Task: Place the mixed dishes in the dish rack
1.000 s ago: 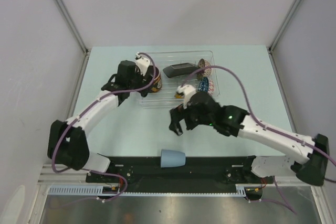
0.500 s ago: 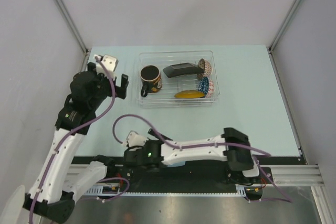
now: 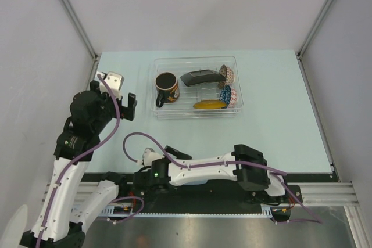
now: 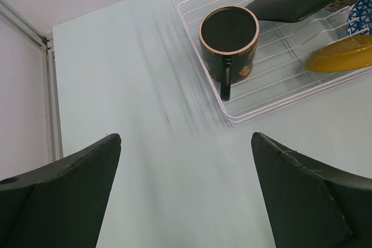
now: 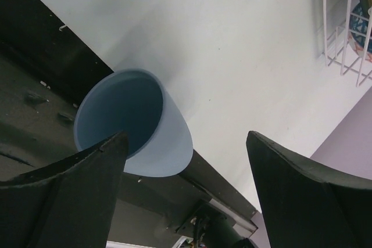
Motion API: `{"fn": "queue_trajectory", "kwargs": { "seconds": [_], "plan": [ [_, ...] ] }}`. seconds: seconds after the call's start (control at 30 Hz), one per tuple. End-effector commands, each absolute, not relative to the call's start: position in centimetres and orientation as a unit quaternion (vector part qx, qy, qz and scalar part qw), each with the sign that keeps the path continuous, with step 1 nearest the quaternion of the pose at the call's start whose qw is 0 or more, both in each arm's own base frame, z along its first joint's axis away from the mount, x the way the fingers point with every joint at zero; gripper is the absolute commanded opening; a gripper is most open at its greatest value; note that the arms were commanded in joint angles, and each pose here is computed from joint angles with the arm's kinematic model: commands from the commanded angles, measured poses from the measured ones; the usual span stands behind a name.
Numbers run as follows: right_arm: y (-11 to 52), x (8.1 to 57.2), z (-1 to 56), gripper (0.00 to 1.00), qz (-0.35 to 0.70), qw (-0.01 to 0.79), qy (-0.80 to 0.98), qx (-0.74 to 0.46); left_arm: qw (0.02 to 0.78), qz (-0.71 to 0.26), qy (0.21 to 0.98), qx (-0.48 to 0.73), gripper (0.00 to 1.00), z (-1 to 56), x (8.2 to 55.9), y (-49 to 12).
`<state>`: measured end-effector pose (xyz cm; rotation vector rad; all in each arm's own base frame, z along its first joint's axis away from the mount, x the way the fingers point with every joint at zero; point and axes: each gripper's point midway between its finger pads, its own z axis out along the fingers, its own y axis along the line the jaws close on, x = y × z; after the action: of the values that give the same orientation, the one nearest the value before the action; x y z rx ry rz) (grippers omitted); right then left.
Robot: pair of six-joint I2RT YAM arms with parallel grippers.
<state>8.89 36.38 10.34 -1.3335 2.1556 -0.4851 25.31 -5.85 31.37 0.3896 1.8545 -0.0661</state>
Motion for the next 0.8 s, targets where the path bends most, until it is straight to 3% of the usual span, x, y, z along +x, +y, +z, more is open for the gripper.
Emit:
{"fn": "queue_trajectory", "kwargs": {
  "seconds": [0.0, 0.43, 0.67, 0.77],
  "plan": [
    [34.6, 9.0, 11.4, 0.85, -0.199, 0.275, 0.812, -0.474, 0.582, -0.037, 0.797, 0.161, 1.0, 30.9, 25.7, -6.0],
    [28.9, 6.3, 12.2, 0.8, -0.226, 0.235, 0.836, -0.441, 0.586, -0.038, 0.793, 0.165, 1.0, 31.0, 26.5, -6.3],
    [27.3, 5.3, 10.9, 0.47, -0.226, 0.212, 0.848, -0.429, 0.587, -0.036, 0.792, 0.163, 1.0, 30.8, 26.5, -6.3],
    [27.1, 5.1, 10.8, 0.43, -0.228, 0.208, 0.851, -0.425, 0.587, -0.036, 0.792, 0.163, 1.0, 30.7, 26.6, -6.3]
  ]
}}
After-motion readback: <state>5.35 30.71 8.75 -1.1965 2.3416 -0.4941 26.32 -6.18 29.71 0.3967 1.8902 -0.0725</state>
